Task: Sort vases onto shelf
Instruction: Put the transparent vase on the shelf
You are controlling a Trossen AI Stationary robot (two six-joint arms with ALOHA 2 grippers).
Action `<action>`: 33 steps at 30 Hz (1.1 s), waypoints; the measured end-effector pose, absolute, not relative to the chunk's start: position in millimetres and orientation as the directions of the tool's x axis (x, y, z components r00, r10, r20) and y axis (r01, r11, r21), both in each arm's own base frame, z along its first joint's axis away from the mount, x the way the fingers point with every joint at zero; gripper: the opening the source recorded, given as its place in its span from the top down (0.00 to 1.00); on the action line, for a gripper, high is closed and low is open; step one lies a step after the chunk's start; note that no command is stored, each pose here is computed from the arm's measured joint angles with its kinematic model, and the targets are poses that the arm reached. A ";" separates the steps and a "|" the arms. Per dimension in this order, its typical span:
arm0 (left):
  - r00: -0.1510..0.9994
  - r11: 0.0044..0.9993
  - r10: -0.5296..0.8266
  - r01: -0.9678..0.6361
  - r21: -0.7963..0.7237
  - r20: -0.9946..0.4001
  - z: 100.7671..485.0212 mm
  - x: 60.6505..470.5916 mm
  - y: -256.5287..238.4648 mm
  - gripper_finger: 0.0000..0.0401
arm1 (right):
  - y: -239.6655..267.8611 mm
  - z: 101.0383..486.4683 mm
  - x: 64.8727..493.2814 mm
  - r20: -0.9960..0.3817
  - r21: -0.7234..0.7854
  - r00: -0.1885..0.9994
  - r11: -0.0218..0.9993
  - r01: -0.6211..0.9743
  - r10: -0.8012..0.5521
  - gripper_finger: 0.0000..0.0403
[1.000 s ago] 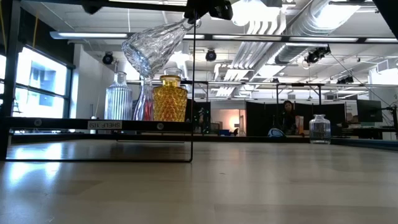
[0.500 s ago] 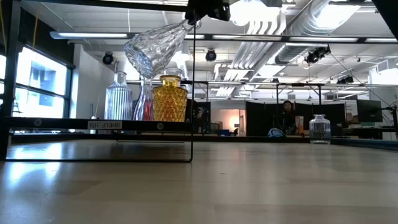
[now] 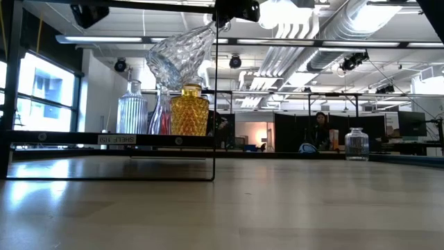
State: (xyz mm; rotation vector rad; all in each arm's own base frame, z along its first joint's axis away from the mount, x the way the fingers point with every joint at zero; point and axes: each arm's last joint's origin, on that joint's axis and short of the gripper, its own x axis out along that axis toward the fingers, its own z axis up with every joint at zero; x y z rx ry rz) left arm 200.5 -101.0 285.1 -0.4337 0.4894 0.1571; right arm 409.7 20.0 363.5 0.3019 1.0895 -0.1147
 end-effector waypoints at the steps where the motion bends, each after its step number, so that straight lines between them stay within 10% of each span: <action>1: 0.878 0.889 0.025 -0.238 -0.392 -0.478 285.3 204.9 -100.6 1.00 | 21.3 363.6 409.6 -0.885 0.183 0.462 0.956 0.231 0.057 1.00; 33: 0.774 0.781 -0.068 -0.351 -0.517 -0.630 252.8 248.3 -62.2 1.00 | 36.2 335.0 425.7 -0.918 0.105 0.397 0.968 0.227 0.007 1.00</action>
